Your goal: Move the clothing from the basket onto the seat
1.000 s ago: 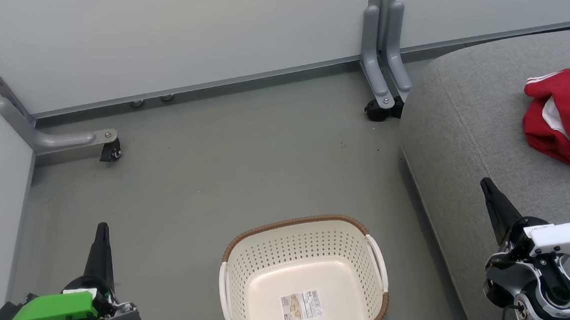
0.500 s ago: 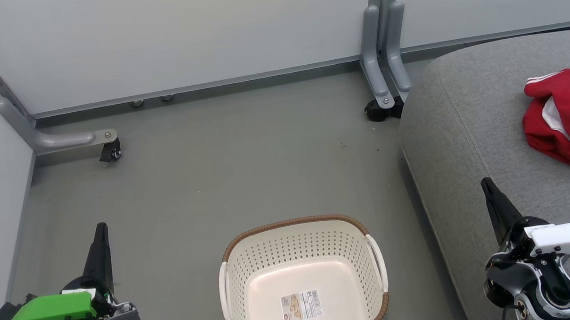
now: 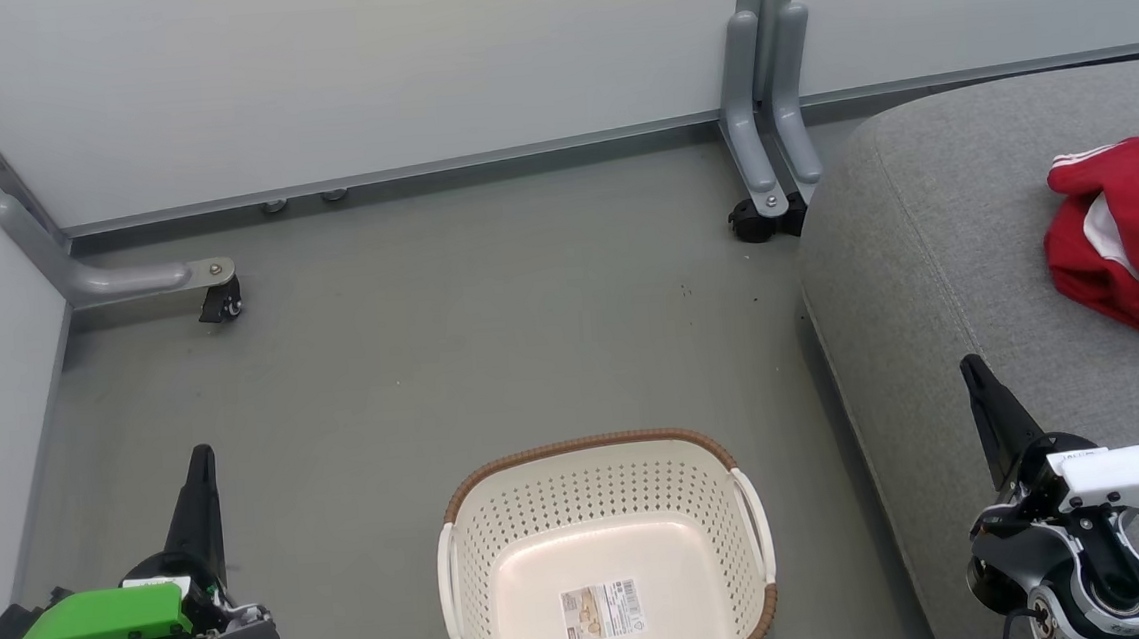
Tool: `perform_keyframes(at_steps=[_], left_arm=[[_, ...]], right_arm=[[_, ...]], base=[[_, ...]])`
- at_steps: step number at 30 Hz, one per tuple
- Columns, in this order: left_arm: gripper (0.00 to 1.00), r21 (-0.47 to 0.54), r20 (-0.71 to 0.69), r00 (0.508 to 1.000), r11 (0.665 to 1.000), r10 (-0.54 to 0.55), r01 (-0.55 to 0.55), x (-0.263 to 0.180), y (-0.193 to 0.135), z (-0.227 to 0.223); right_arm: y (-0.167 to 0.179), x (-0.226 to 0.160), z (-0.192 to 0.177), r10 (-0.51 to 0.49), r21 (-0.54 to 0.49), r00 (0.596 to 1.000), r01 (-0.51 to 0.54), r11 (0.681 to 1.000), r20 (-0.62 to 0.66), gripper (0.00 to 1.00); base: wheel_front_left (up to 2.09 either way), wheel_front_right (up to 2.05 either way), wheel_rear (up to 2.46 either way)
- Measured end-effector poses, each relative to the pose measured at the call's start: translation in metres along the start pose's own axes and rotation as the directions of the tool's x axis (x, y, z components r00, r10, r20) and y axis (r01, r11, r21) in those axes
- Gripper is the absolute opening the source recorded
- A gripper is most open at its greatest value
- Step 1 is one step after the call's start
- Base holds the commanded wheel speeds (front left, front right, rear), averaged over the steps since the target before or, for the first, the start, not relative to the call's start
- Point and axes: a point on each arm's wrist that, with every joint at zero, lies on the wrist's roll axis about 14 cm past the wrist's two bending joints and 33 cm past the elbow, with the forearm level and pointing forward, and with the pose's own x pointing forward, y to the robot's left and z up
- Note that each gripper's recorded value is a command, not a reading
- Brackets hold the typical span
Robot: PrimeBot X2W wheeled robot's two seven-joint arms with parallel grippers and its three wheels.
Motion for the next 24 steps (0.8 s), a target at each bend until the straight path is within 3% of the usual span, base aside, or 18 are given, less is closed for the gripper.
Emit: perform_keyframes(at_steps=[24], left_arm=[[0.0, -0.002, 0.0, 1.0, 1.0, 0.0, 0.0, -0.0001, 0.0001, 0.0]], right_arm=[[0.0, 0.0, 0.0002, 0.0, 0.003, 1.0, 0.0, 1.0, 0.002, 0.0]], base=[[0.0, 0.0, 0.0]])
